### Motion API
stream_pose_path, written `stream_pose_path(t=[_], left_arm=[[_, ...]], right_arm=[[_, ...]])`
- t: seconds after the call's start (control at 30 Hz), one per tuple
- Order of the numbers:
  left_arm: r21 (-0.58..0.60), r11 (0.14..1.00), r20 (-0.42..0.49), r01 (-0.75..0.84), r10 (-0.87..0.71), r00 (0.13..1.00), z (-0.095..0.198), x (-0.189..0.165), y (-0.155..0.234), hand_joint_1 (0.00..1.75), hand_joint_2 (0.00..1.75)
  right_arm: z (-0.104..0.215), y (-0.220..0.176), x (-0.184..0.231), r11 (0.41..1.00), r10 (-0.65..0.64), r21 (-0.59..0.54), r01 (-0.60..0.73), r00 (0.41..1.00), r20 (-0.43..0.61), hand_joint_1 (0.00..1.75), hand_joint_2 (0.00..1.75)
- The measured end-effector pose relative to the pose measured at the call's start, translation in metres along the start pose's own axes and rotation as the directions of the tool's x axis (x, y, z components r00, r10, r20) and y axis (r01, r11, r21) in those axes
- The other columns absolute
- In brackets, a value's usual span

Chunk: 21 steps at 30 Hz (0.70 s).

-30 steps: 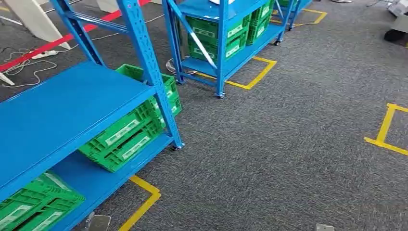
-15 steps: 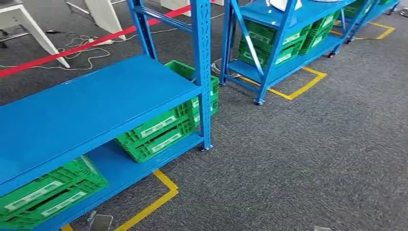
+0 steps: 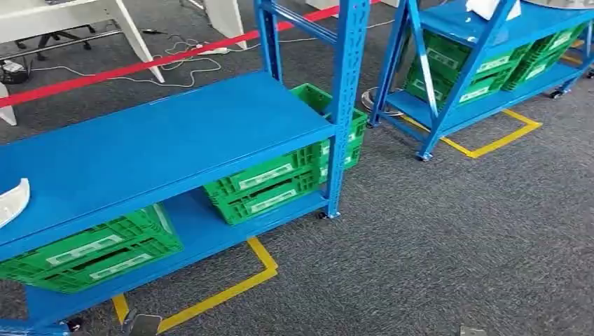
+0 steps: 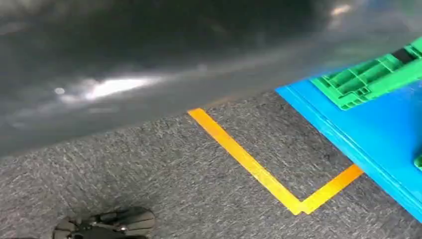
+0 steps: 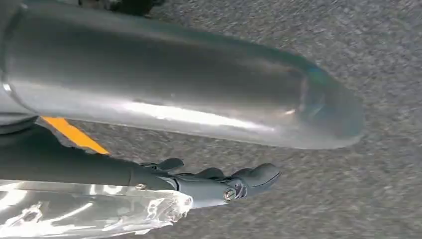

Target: Take the parts from the cabinet and place them on the table.

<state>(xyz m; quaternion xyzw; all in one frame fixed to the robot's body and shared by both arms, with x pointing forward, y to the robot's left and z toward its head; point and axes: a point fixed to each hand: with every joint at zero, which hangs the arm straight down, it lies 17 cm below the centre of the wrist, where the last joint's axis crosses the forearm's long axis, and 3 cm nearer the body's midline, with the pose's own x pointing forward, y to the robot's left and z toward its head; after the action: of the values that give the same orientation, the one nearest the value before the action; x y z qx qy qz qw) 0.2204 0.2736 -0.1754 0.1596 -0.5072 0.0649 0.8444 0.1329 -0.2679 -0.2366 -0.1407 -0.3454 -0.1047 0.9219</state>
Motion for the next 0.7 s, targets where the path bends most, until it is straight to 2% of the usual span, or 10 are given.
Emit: stream_pose_path(t=[0.7], left_arm=[[0.057,0.998,-0.039,-0.03,0.033,0.999,0.01,-0.018,0.024,0.0,0.0]], right_arm=[[-0.005,0.0,0.011,1.0,-0.005,-0.004,0.005,0.999,0.034,0.0,0.0]])
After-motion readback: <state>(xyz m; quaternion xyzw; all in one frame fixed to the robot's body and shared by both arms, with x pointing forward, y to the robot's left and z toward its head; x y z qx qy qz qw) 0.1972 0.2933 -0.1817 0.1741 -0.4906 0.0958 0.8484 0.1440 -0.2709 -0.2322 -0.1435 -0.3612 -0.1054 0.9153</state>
